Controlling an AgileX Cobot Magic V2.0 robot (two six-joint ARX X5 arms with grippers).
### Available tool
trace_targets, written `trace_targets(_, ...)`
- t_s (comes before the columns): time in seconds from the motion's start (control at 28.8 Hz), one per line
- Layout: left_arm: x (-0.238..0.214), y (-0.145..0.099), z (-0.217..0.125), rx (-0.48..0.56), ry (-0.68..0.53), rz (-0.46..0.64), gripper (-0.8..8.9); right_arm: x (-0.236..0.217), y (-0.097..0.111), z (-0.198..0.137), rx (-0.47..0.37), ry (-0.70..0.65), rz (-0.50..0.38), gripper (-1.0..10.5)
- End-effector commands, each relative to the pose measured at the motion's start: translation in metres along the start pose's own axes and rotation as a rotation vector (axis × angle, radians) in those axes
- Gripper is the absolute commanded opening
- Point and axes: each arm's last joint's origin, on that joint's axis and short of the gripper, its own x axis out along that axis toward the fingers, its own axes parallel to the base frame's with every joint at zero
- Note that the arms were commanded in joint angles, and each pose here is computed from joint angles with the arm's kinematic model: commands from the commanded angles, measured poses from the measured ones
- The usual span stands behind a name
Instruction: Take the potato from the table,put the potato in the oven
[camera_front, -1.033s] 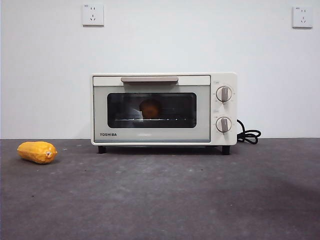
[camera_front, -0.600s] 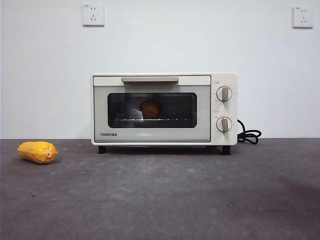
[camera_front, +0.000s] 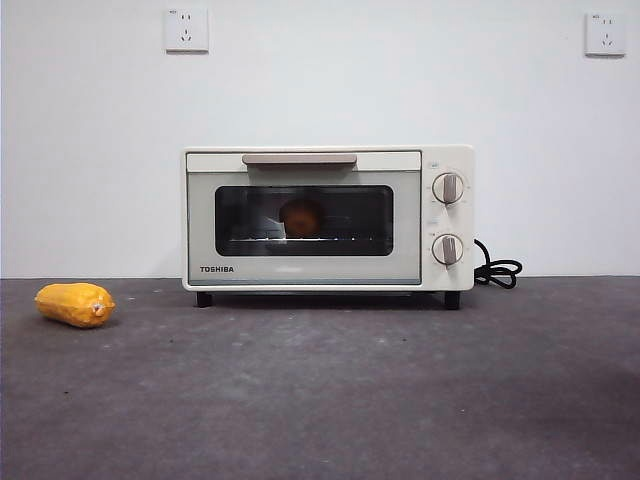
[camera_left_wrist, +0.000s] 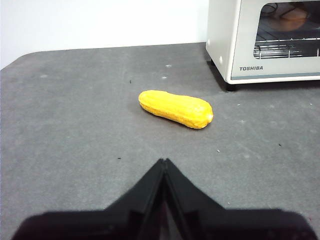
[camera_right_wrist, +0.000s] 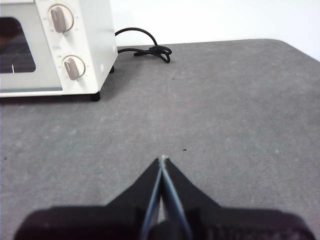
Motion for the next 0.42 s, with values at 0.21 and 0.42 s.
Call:
trace_targets(0.21, 0.0011, 0.0002, -0.0025, -0.007, 0.003, 0.000, -0.04, 0.0005, -0.0004, -0.0022, 0.039, 0.007, -0.011, 0.0)
trace_targets(0.42, 0.0011, 0.0002, -0.0025, -0.007, 0.003, 0.000, -0.04, 0.0005, -0.0004, -0.0019, 0.033, 0.004, -0.012, 0.0)
